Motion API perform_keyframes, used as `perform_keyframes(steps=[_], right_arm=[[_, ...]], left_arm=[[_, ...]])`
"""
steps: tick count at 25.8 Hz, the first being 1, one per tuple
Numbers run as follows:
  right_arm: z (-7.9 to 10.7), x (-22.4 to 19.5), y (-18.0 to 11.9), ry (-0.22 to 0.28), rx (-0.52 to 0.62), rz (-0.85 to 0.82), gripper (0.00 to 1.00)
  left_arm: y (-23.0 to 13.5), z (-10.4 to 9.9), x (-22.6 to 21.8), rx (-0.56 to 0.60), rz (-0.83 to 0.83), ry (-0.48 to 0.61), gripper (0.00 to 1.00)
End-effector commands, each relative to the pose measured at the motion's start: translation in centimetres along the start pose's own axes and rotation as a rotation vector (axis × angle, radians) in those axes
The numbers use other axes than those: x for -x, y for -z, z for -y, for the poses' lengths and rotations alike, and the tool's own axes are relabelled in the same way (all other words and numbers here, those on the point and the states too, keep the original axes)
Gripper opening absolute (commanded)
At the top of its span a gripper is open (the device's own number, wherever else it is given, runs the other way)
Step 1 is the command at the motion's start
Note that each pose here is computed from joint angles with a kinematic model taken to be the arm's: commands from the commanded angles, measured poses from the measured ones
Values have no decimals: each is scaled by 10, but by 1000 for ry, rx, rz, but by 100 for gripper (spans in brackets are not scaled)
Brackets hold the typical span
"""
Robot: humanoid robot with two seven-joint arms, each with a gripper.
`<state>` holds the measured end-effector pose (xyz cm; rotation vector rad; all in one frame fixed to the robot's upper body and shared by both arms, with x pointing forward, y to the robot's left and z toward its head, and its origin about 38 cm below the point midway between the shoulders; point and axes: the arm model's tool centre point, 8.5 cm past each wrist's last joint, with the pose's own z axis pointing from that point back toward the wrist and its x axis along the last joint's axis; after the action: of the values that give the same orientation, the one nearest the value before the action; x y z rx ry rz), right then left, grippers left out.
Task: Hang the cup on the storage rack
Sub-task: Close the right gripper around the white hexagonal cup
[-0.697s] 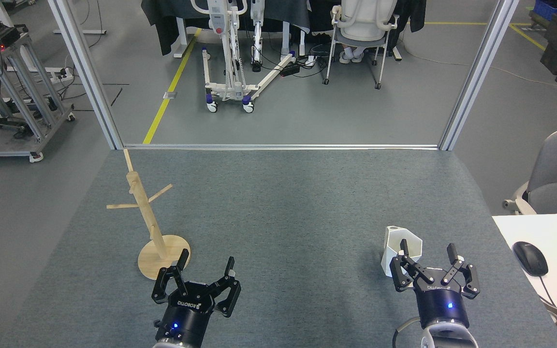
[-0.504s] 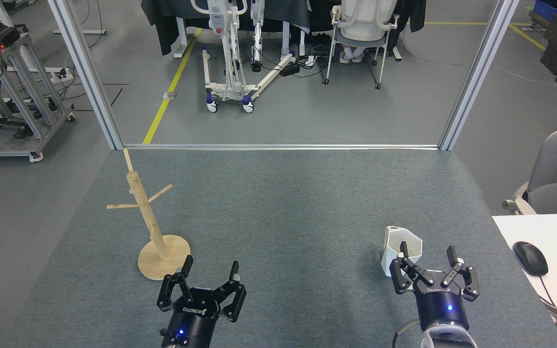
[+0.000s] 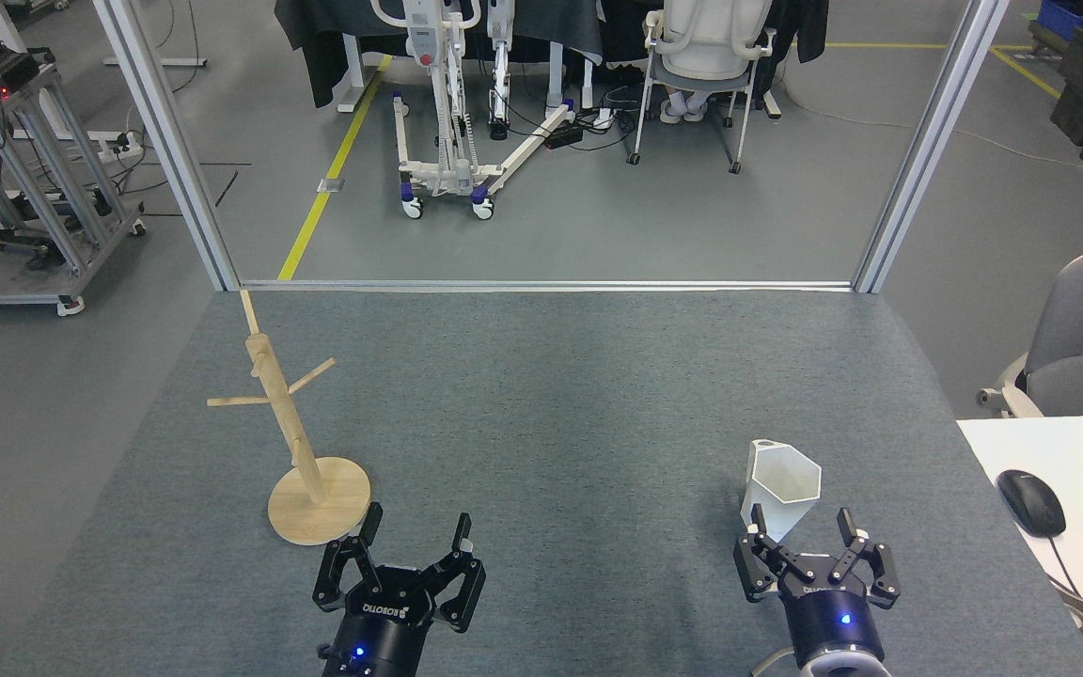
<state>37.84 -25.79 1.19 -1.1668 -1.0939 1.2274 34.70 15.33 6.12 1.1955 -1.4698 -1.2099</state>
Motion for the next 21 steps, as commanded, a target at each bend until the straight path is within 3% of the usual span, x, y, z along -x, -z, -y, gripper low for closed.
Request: perform_keyframes(steps=[1, 3, 12, 21], right_arm=[[-14, -10, 13, -16, -52, 50, 99], [-21, -10, 13, -17, -73, 50, 99], [-14, -5, 21, -20, -59, 34, 99], [-21, 6, 38, -34, -101, 9, 99]], left_arm=[[0, 1, 0, 2, 0, 0, 100], [0, 1, 0, 1, 0, 0, 100], [0, 2, -1, 3, 0, -2, 100], [0, 0, 0, -1, 1, 1, 100]])
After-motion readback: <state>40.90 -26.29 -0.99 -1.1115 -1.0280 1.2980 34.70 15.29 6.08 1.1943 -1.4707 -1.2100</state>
